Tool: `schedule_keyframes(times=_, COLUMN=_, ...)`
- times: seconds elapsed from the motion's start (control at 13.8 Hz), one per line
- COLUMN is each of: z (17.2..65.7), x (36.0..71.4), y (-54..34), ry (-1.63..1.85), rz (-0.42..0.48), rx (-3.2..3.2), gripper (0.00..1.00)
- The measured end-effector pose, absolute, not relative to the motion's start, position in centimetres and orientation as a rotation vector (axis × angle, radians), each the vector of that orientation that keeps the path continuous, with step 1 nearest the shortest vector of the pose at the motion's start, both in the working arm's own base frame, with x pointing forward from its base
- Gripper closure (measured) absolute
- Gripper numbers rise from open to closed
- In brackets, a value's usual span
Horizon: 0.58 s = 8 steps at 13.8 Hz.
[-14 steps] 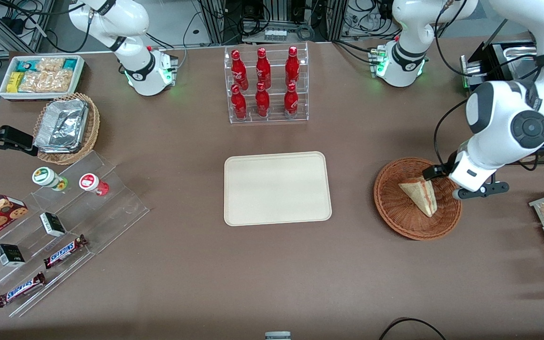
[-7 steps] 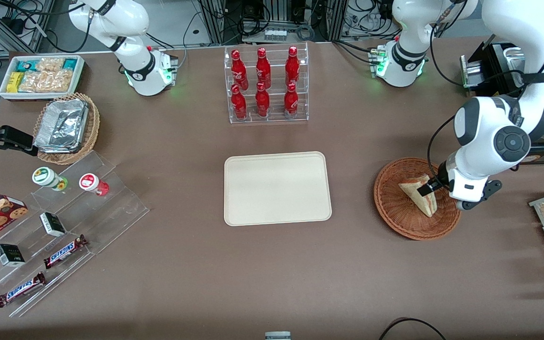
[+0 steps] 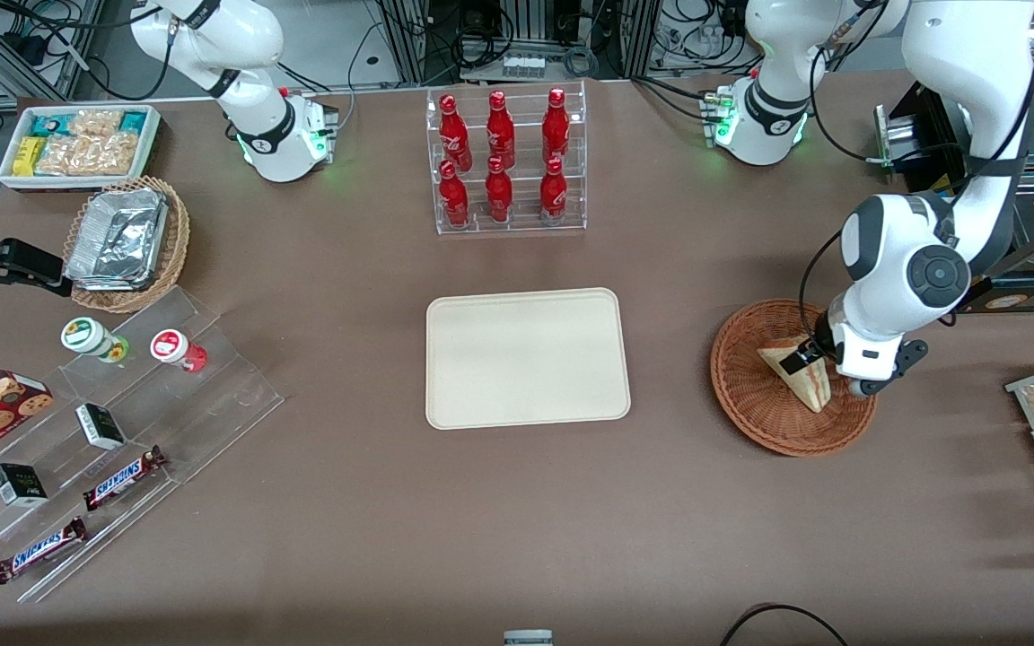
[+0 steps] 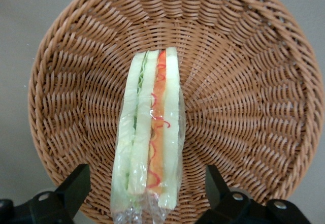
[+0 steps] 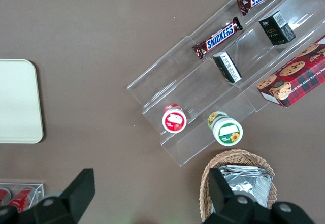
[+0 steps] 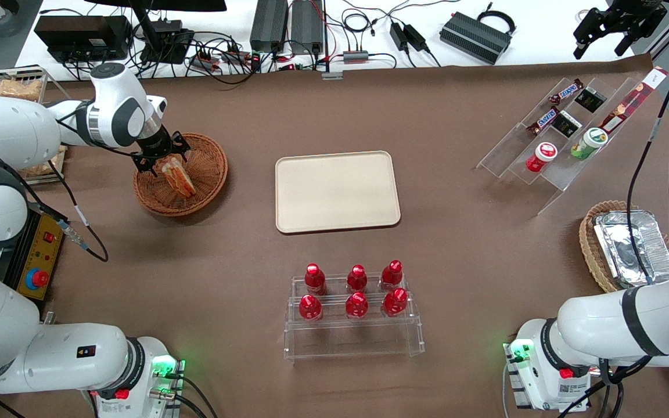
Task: Place sandwich from basket to tray
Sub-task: 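Lower the left gripper and close it on the wrapped sandwich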
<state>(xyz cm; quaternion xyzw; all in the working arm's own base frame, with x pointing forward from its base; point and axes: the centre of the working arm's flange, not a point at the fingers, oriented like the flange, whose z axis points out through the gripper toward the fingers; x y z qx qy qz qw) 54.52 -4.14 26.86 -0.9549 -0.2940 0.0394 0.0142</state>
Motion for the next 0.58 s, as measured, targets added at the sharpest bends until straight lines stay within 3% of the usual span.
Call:
schedule_keyframes(times=0.22, z=26.05, x=54.50, y=-4.14, ry=-0.918, rz=0.132, rx=-2.972, gripper=0.03)
schedule_keyframes(times=0.58, z=26.44, x=54.55, y=-4.18, ry=-0.916, rz=0.132, rx=-2.971, gripper=0.56)
